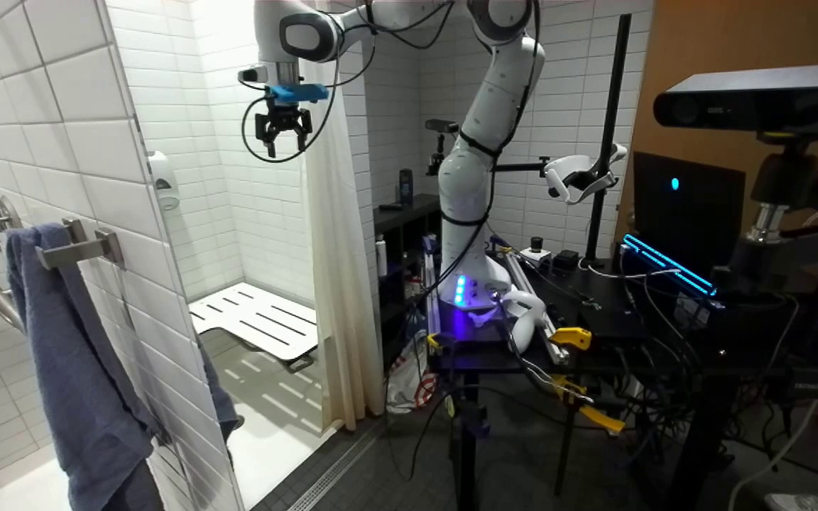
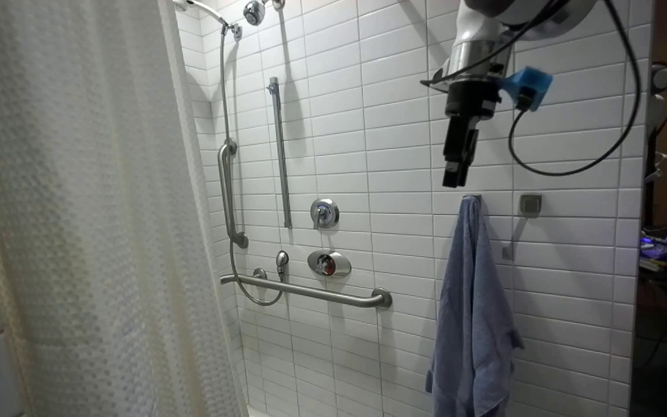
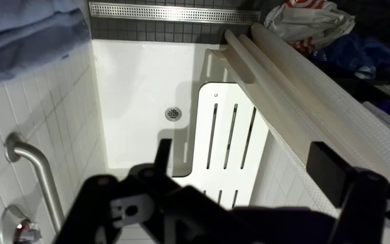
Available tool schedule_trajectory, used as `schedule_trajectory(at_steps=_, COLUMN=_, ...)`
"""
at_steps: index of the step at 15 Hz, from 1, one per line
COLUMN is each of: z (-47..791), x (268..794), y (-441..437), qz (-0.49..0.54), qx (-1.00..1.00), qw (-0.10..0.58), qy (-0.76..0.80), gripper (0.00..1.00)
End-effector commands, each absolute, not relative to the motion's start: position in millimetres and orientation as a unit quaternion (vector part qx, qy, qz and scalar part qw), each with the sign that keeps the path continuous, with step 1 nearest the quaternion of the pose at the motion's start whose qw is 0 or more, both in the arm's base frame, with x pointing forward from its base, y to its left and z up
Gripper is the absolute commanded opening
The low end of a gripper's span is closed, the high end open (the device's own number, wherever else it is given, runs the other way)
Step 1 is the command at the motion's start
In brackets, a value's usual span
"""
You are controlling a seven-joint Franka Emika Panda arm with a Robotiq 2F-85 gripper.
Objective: Close the curtain railing
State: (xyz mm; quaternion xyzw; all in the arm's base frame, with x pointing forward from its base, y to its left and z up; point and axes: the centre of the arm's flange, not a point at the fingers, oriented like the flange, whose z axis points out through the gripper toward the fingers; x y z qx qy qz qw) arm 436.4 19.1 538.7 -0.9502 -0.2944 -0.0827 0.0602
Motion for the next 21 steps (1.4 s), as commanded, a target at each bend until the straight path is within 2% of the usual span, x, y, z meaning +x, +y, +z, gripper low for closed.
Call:
schedule_trajectory(at_steps=1, z=540.8, x=496.1, y=57.6, qz=-0.1, qx=-0.923, qw=0.093, qy=-0.36, gripper=1.0)
schedule_trajectory(at_steps=5, z=528.5, x=536.6, y=108.5, qz=-0.106, qx=-0.89, qw=0.138, qy=-0.421, gripper=1.0)
schedule_trajectory(at_steps=8, z=521.3, x=541.0, y=139.9, qz=-0.1, qx=-0.869, qw=0.165, qy=-0.455, gripper=1.0)
schedule_trajectory(at_steps=10, z=512.5, x=527.4, y=135.9, qz=-0.097, qx=-0.879, qw=0.154, qy=-0.441, gripper=1.0)
schedule_trajectory(at_steps=16, z=508.0, x=533.2, y=138.2, qz=-0.083, qx=-0.879, qw=0.158, qy=-0.443, gripper=1.0)
schedule_trajectory(at_steps=21, z=498.1, x=542.4, y=153.0, qz=-0.084, qx=-0.843, qw=0.159, qy=-0.508, gripper=1.0)
